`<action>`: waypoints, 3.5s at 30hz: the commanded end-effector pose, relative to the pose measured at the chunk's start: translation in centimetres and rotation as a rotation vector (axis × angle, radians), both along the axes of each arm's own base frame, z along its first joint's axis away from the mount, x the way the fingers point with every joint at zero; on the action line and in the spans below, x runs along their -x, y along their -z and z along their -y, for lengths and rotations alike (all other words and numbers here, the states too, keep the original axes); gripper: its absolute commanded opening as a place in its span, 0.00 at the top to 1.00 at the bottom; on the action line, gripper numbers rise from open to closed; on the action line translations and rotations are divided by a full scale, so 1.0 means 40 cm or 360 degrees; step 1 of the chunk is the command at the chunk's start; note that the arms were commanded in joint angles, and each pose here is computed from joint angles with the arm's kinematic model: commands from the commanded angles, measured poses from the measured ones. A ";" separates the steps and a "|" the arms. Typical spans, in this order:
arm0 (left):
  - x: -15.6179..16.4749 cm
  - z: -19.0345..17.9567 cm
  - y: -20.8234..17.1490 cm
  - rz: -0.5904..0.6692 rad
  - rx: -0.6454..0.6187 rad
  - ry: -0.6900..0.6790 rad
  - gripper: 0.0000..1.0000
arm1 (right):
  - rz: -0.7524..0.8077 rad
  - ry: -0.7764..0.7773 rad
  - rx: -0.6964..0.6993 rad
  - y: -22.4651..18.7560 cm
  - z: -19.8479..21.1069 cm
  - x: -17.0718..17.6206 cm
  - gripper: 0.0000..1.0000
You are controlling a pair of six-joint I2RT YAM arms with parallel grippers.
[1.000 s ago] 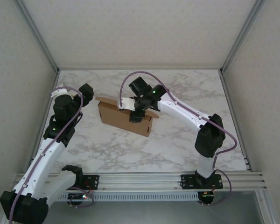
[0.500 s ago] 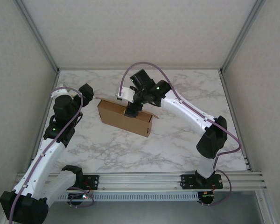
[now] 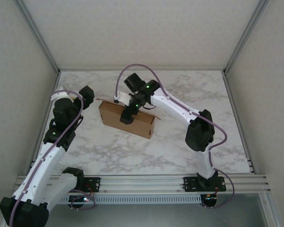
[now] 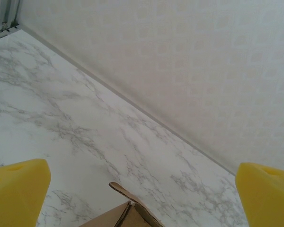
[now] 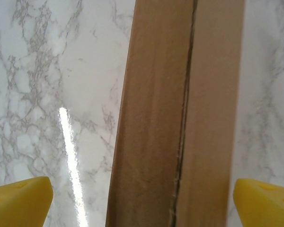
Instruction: Fold the paper box
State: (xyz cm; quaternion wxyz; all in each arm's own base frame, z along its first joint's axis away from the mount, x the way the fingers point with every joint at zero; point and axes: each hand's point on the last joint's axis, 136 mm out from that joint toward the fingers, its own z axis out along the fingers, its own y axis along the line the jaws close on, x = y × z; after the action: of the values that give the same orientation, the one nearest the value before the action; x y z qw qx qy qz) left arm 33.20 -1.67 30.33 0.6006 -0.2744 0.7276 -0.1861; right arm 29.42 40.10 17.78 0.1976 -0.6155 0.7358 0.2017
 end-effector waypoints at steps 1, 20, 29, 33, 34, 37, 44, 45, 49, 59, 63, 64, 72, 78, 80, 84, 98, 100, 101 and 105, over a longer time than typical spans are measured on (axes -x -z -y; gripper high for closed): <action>0.008 -0.001 0.006 0.0002 -0.0001 0.0008 0.00 | -0.0024 -0.0027 0.0017 -0.002 -0.010 0.024 0.05; 0.006 0.004 -0.014 0.0009 0.0003 0.0024 0.00 | 0.0288 -0.0489 0.0226 0.025 0.096 0.063 0.47; -0.002 0.016 -0.003 -0.0006 -0.0003 0.0056 0.00 | 0.0265 -0.0802 0.0018 -0.033 0.130 0.151 0.50; 0.000 0.015 -0.003 -0.0005 -0.0012 0.0053 0.00 | 0.0257 -0.0758 0.0151 0.006 0.150 0.132 0.53; 0.001 0.014 -0.004 -0.0002 -0.0015 0.0051 0.00 | 0.0269 -0.0736 0.0160 0.011 0.152 0.127 0.55; 0.003 0.013 0.000 -0.0003 -0.0022 0.0047 0.00 | 0.0318 -0.0683 0.0162 0.027 0.156 0.116 0.54; 0.001 0.016 0.009 -0.0008 -0.0019 0.0055 0.00 | 0.0265 -0.0606 0.0221 0.054 0.169 0.107 0.50; 0.001 0.015 0.008 -0.0006 -0.0021 0.0053 0.00 | 0.0256 -0.0608 0.0221 0.059 0.170 0.110 0.48; 0.002 0.018 0.012 -0.0011 -0.0021 0.0067 0.00 | 0.0282 -0.0586 0.0201 0.061 0.166 0.103 0.30; 0.006 0.023 0.016 -0.0023 -0.0026 0.0088 0.00 | 0.0350 -0.0507 0.0082 0.014 0.151 0.080 0.01; 0.007 0.026 0.014 -0.0017 -0.0025 0.0100 0.00 | 0.0354 -0.0498 0.0068 0.006 0.149 0.080 0.01; 0.007 0.028 0.013 -0.0013 -0.0025 0.0109 0.00 | 0.0361 -0.0493 0.0057 0.002 0.147 0.080 0.01; 0.012 0.055 -0.008 0.0031 -0.0045 0.0214 0.00 | 0.0390 -0.0447 -0.0055 -0.056 0.138 0.077 0.01; 0.016 0.082 -0.077 0.0118 -0.0183 0.0328 0.00 | 0.0417 -0.0141 -0.0505 -0.247 0.146 0.029 0.01; 0.017 0.101 -0.109 0.0158 -0.0270 0.0387 0.00 | 0.0467 0.0020 -0.0678 -0.334 0.166 0.014 0.01; 0.037 0.173 -0.175 0.0231 -0.0542 0.0548 0.00 | 0.0515 0.0388 -0.0814 -0.454 0.238 0.007 0.01; 0.172 0.184 -0.168 0.0490 -0.1069 0.0668 0.00 | 0.0799 0.0702 -0.1047 -0.544 0.449 0.142 0.01; 0.209 0.146 -0.176 0.0545 -0.1094 0.0558 0.00 | 0.0880 0.0635 -0.0922 -0.490 0.468 0.153 0.01; 0.220 0.144 -0.170 0.0540 -0.1146 0.0574 0.00 | 0.0923 0.0588 -0.0879 -0.468 0.473 0.161 0.02; 0.251 0.160 -0.082 0.0435 -0.1370 0.0744 0.00 | 0.0995 0.0436 -0.0716 -0.363 0.488 0.175 0.12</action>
State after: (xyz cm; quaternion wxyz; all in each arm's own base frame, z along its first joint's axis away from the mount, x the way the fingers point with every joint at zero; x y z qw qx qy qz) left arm 23.80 -7.72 36.06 0.7117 0.1317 0.6861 -0.0736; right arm 22.37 21.22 35.07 0.5807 -0.4319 0.6652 0.1839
